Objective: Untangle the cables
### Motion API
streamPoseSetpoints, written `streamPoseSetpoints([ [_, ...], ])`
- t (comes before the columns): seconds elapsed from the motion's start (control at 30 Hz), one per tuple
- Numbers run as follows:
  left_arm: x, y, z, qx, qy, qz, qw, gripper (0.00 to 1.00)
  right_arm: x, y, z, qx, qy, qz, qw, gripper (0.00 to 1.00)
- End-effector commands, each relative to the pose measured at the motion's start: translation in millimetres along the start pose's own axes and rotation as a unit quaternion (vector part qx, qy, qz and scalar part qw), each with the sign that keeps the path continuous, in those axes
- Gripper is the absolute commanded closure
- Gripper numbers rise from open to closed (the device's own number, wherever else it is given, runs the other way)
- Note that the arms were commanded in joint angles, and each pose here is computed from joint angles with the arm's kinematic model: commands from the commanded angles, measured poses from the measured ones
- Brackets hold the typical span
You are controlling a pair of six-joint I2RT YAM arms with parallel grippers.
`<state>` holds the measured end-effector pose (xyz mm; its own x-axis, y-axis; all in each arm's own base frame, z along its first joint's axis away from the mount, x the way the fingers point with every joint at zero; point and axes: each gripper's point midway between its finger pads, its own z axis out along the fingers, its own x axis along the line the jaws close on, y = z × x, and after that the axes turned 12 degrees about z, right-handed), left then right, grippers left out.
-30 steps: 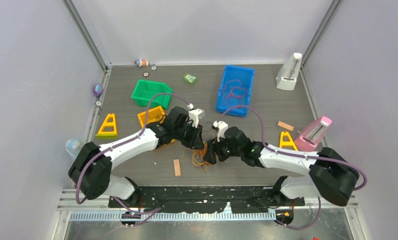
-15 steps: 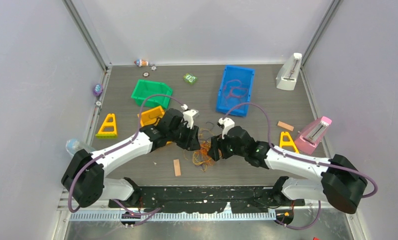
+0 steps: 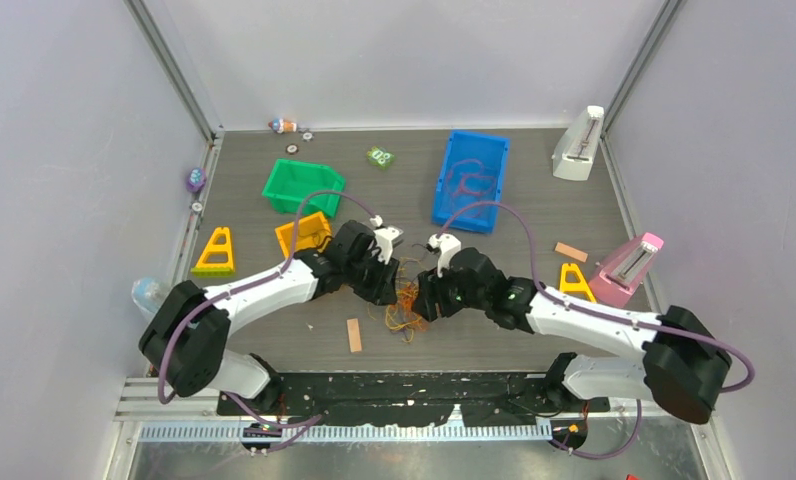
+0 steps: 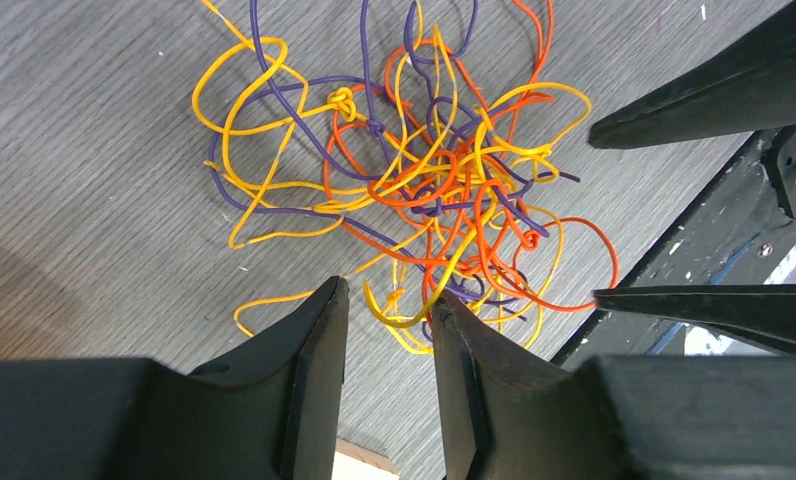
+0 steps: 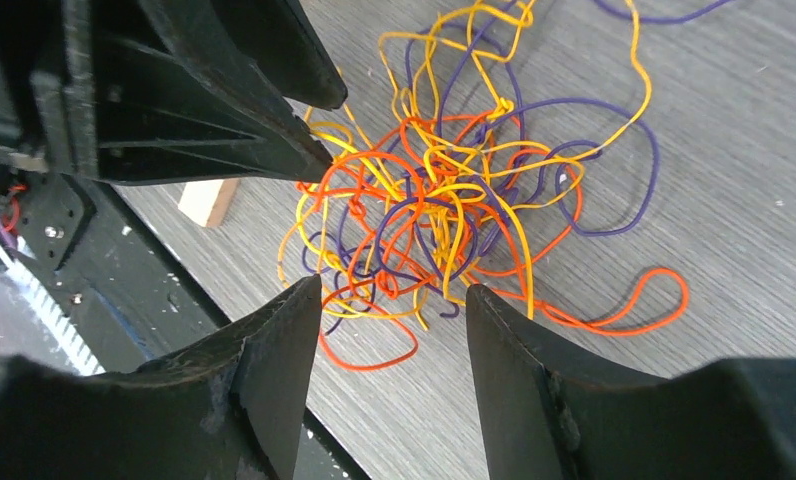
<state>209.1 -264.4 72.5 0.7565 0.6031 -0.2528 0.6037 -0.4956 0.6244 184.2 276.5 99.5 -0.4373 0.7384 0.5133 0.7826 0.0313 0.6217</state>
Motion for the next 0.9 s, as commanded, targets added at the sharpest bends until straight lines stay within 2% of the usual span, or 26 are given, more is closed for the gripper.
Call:
streamPoseSetpoints([
  [0.0, 1.6, 23.8, 5.5, -0.032, -0.004, 0.024, 0.999, 0.65, 14.9, 10.5, 15.3, -0.005, 0.018, -0.005, 1.000, 0.39],
  [0.1, -5.2, 30.1, 9.7, -0.045, -0.027, 0.026, 0.998, 0.74, 9.3, 2.9, 32.0, 0.010, 0.008, -0.002, 1.000, 0.39],
  [0.2, -14.3, 36.5, 12.0, -0.068, -0.053, 0.023, 0.996, 0.92, 9.5, -3.7, 45.3, 0.020, 0.012, 0.001, 1.000, 0.39],
  [0.23, -15.8, 36.8, 12.4, -0.073, -0.057, 0.022, 0.995, 0.98, 9.3, -4.2, 47.7, 0.021, 0.009, 0.001, 1.000, 0.41],
  [0.27, -14.6, 35.8, 12.7, -0.075, -0.054, 0.019, 0.995, 1.00, 6.4, -7.2, 51.0, 0.025, 0.003, 0.004, 1.000, 0.47],
  [0.3, -12.8, 36.0, 11.7, -0.078, -0.048, 0.018, 0.996, 1.00, 4.3, -7.9, 52.0, 0.024, -0.003, 0.006, 1.000, 0.51],
  [0.37, -8.0, 35.7, 7.9, -0.080, -0.029, 0.017, 0.996, 1.00, -1.5, -6.9, 50.0, 0.014, -0.017, 0.013, 1.000, 0.74],
  [0.43, 6.0, 34.4, 1.5, -0.075, 0.016, 0.009, 0.997, 1.00, -8.8, -0.3, 40.3, -0.014, -0.035, 0.023, 0.999, 0.85],
  [0.5, 19.9, 30.3, -7.3, -0.068, 0.053, -0.005, 0.996, 1.00, -17.5, 7.5, 25.8, -0.045, -0.056, 0.027, 0.997, 0.92],
  [0.7, 61.9, 28.0, -36.8, -0.092, 0.121, -0.087, 0.985, 1.00, -65.8, 11.8, -21.9, -0.075, -0.162, 0.047, 0.983, 0.95],
  [0.87, 95.7, 27.5, -69.4, -0.122, 0.190, -0.137, 0.965, 1.00, -130.3, 4.3, -63.5, -0.092, -0.279, 0.139, 0.946, 0.91],
])
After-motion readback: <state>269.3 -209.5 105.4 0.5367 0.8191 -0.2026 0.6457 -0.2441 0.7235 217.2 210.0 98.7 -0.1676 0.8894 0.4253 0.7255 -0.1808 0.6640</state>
